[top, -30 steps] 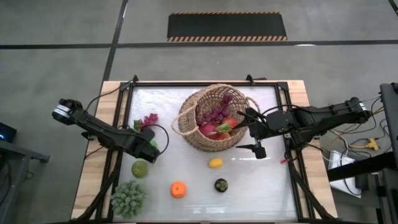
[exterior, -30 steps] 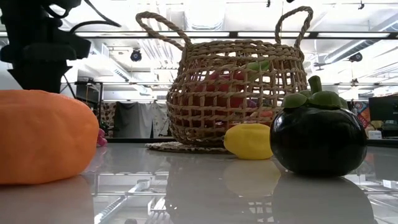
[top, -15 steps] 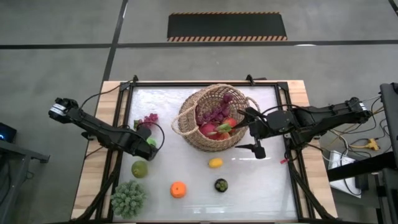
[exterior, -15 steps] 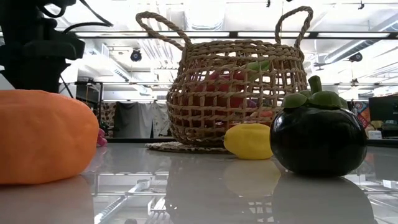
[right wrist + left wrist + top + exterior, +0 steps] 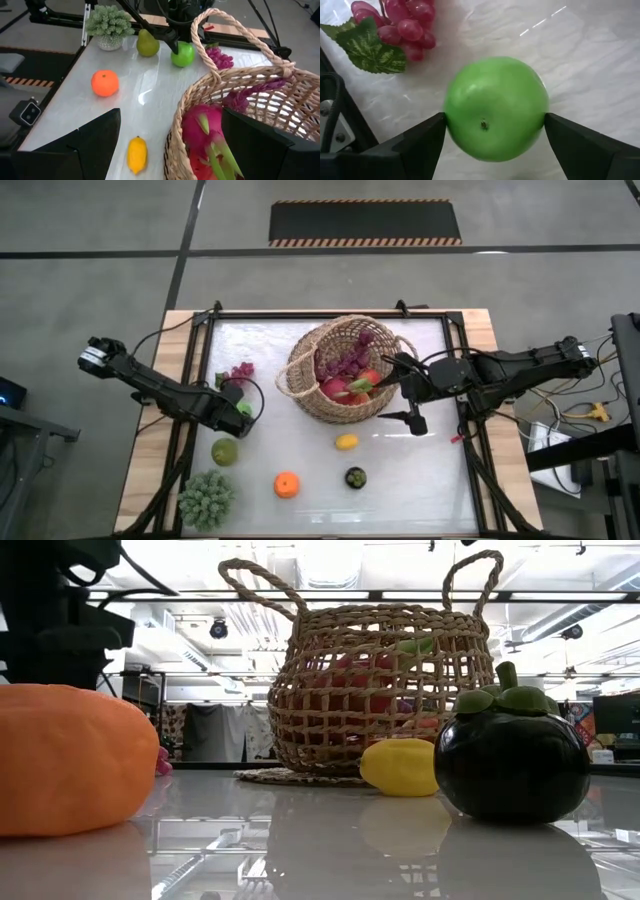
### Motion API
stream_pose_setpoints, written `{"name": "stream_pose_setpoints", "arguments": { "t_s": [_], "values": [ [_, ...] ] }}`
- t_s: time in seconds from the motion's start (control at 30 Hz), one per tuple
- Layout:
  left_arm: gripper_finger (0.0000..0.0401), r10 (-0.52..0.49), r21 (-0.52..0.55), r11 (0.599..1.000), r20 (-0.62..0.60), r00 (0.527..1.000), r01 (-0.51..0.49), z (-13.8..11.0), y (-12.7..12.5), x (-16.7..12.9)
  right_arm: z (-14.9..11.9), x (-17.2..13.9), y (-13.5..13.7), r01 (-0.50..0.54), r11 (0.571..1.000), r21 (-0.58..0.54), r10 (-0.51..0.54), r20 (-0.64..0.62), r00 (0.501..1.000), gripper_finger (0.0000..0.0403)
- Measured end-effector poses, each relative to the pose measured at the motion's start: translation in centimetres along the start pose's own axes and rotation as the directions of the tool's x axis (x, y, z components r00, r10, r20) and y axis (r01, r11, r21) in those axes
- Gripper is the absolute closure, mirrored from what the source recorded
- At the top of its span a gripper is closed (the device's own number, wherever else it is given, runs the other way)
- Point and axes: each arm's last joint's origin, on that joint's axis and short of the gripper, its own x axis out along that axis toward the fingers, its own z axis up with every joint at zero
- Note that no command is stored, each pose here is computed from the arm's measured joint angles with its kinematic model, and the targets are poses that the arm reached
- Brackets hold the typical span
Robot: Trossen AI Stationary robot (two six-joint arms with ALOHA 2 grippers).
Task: Build produce basket
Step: Put the green apple into the brown basket
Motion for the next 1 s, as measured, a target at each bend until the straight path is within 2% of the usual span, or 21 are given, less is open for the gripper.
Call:
{"name": "stream_pose_setpoints", "arguments": {
  "t_s": [0.37,0.67,0.8,1.0],
  "values": [
    [0.0087,0.001,-0.001,1.0,0.024,1.0,-0.001,-0.1,0.0,0.4,-0.1,0.0,0.0,0.0,1.0,-0.005,0.0,-0.003,1.0,0.0076],
    [0.0144,0.001,0.008,1.0,0.027,1.0,-0.001,0.0,0.0,0.4,-0.1,0.1,0.0,0.0,1.0,-0.008,0.0,-0.005,1.0,0.0076],
    [0.0149,-0.032,0.051,0.998,0.045,0.998,0.03,0.4,-0.5,-0.7,-0.1,0.1,0.0,0.0,1.0,-0.012,0.0,-0.004,1.0,0.0076],
    [0.0151,-0.145,0.198,0.974,0.192,0.97,0.107,2.2,-2.0,-4.4,0.0,0.1,0.0,0.002,0.999,-0.037,-0.002,0.005,1.0,0.0076]
  ]
}}
